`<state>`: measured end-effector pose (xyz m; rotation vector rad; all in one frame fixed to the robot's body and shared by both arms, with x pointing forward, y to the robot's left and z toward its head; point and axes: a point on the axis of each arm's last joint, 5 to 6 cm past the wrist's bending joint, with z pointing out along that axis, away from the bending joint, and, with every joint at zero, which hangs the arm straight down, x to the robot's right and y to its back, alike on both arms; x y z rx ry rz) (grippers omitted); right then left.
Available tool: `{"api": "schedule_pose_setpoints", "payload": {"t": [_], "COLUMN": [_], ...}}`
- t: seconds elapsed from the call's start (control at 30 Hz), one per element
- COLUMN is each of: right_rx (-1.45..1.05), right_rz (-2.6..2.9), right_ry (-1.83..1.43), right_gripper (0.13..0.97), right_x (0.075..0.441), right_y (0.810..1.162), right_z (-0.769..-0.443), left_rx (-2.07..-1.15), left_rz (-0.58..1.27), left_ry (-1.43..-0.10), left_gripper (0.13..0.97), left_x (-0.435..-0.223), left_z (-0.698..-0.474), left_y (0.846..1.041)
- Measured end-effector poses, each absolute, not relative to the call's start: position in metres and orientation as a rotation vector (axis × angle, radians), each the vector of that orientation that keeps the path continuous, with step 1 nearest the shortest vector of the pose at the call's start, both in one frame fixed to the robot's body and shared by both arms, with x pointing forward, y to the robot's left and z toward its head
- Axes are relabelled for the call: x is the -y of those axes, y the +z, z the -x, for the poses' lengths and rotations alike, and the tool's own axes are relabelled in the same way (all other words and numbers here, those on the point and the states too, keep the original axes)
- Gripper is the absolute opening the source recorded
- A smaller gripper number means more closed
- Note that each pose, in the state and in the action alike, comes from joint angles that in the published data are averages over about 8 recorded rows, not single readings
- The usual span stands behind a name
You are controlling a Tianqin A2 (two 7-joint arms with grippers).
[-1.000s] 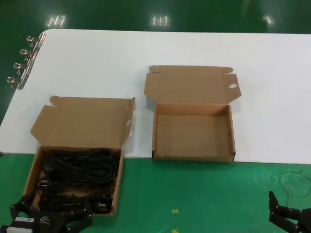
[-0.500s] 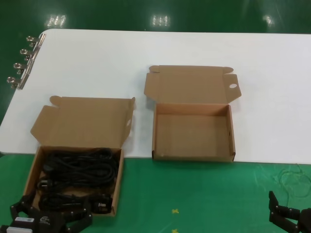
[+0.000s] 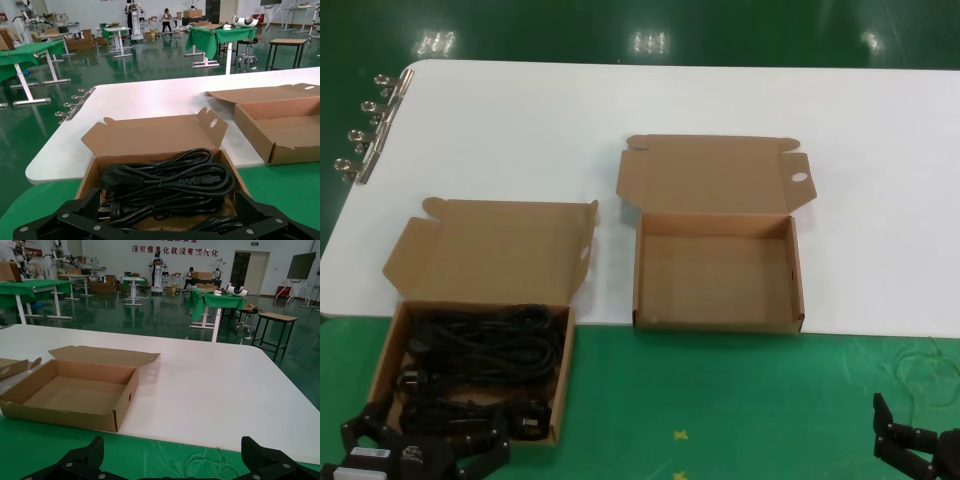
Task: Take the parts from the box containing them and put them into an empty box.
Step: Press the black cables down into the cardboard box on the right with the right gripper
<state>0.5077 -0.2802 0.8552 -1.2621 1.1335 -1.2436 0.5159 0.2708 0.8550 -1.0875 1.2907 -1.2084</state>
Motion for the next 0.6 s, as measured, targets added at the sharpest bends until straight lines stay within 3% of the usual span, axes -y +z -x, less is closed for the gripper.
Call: {"api": "schedule_pose_setpoints", "payload": {"t": [0.6], "right_rx": [-1.134], "right_rz": [1.262], "right_ry": [-1.244], "right_gripper": [0.966], "right_x": [0.2802], "right_y": [0.8552], "right_z": [-0.5077], "left_rx": [-1.291], "left_rz": [1.088], "left_ry": [-1.208], "left_gripper": [0.966], "left_x": [-0.2708], "left_z": [-0.5159], "left_y": [0.8550]}}
